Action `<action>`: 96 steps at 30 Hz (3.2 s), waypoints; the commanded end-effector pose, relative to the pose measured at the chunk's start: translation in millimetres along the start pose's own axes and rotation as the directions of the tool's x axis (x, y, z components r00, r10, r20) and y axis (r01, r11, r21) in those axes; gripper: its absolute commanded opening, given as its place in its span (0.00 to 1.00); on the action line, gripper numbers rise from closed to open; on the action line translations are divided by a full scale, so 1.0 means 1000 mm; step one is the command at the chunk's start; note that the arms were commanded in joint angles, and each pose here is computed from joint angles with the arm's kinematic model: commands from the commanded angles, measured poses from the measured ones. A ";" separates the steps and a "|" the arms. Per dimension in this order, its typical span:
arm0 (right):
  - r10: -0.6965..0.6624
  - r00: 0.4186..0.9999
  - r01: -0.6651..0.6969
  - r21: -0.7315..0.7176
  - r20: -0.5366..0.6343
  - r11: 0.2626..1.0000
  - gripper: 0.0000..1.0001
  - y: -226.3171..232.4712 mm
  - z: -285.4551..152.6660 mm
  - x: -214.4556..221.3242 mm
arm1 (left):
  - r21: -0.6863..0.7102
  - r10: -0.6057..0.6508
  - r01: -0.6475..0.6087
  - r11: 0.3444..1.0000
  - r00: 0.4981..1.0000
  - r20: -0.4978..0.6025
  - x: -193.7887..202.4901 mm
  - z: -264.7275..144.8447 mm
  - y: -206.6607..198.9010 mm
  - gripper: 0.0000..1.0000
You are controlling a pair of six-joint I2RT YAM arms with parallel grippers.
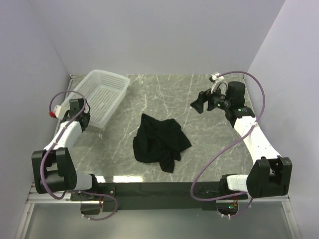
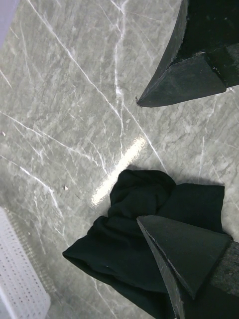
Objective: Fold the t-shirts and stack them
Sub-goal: Move the tshirt to the center of the board
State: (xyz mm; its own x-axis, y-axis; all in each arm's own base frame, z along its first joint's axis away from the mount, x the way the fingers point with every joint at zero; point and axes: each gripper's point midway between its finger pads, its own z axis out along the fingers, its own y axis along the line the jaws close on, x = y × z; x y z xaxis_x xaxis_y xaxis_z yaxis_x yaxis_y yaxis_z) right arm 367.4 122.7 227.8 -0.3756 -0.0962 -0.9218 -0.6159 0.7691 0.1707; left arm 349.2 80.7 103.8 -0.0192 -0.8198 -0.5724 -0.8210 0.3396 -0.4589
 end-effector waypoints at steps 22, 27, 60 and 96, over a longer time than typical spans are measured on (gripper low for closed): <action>-0.122 0.992 0.122 0.018 0.026 0.992 0.95 -0.005 -0.014 -0.010 | -0.156 -0.358 0.371 0.915 0.928 0.107 -0.031 0.068 -0.032 0.52; -0.305 0.952 0.300 -0.192 0.001 0.935 0.95 0.023 -0.017 0.016 | -0.074 -0.229 0.229 0.971 0.973 0.011 -0.032 0.052 -0.051 0.84; -0.240 0.948 0.177 -0.278 -0.211 0.944 0.91 0.060 -0.041 0.097 | 0.911 0.870 -0.390 -0.133 0.394 0.296 0.220 -0.263 -0.118 0.99; -0.217 0.961 0.186 -0.179 -0.170 0.966 0.91 0.050 -0.062 0.093 | 0.869 0.707 -0.306 0.388 0.704 -0.069 0.204 -0.277 -0.193 0.01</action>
State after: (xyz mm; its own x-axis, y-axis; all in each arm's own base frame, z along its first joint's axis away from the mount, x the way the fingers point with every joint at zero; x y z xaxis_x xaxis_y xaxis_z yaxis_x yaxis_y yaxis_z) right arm 251.6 114.4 161.8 -0.3808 -0.3793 -0.8433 -0.7928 0.6032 0.0867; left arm 310.1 -306.0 191.5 -0.7345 -0.1036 -0.6707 0.2525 0.8756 -0.4118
